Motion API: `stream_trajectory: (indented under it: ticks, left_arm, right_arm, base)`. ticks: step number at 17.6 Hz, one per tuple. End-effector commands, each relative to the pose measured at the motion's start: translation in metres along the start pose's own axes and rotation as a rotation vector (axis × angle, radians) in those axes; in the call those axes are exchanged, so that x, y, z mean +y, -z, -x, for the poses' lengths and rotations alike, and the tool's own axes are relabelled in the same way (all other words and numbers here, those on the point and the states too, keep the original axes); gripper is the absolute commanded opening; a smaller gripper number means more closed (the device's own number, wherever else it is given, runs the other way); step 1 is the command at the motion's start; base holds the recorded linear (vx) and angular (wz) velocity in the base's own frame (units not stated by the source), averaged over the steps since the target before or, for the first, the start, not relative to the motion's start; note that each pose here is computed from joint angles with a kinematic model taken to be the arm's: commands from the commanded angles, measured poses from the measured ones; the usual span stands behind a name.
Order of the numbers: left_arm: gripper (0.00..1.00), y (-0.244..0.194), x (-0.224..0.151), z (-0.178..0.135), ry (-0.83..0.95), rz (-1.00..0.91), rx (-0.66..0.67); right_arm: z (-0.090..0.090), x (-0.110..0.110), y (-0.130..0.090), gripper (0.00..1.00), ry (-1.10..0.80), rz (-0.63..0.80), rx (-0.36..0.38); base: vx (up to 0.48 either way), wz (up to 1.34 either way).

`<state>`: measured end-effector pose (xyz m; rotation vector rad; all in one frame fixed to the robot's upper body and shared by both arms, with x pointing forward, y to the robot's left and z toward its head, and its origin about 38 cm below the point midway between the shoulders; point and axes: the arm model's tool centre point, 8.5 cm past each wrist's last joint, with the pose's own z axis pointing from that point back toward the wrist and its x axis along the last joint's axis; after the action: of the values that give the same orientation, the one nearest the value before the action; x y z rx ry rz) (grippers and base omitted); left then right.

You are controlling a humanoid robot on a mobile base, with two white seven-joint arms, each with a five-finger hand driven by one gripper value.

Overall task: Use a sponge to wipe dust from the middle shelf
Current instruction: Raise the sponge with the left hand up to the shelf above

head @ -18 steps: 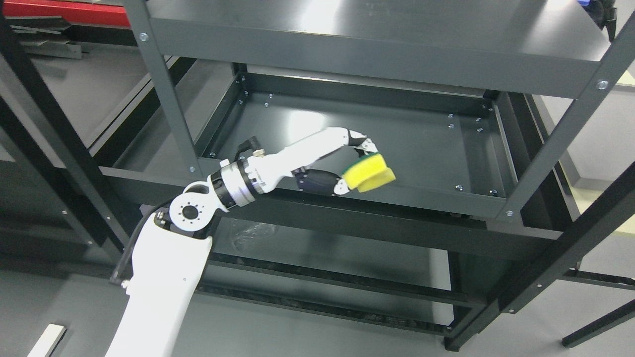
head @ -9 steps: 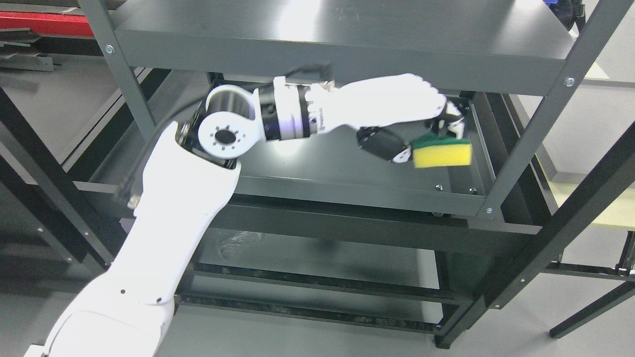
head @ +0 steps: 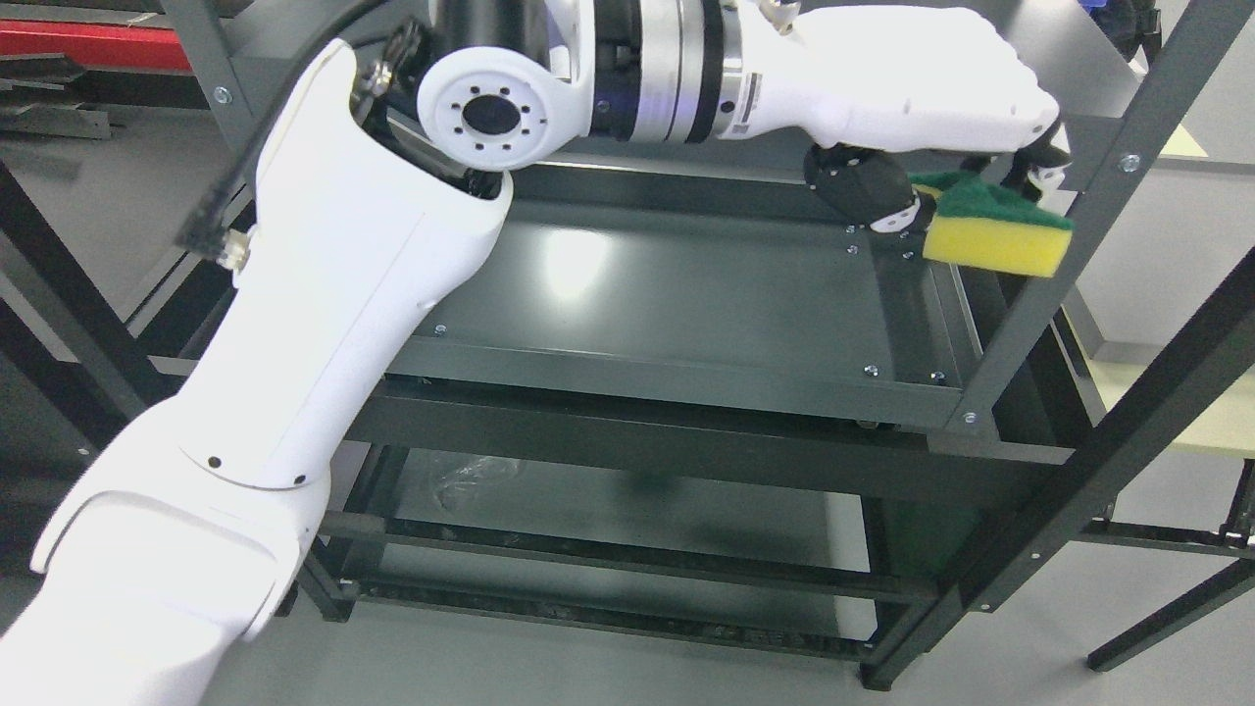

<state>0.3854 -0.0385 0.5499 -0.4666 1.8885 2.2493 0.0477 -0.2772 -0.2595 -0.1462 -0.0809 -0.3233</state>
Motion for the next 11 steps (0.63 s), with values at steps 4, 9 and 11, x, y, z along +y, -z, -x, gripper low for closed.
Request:
stream_trajectory:
  ticks: [4,9,11]
  left_arm:
    - [0.01,-0.012,0.039,-0.007,0.344,0.154,0.051]
    - [0.01,-0.066,0.033,0.022,0.363,0.179,0.152]
    - [0.01,-0.084,0.025,0.031,0.353,0.187,0.18]
  right_arm:
    - [-0.003,-0.01,0.001,1.0,-0.003,0.014,0.049]
    - [-0.003,-0.01,0.001,1.0,-0.003,0.014,0.049]
    - [-0.002,-0.01,0.001,1.0,-0.003,0.014,0.05]
  base:
    - [0.0,0.0]
    - [0.0,0.0]
    - [0.0,0.0]
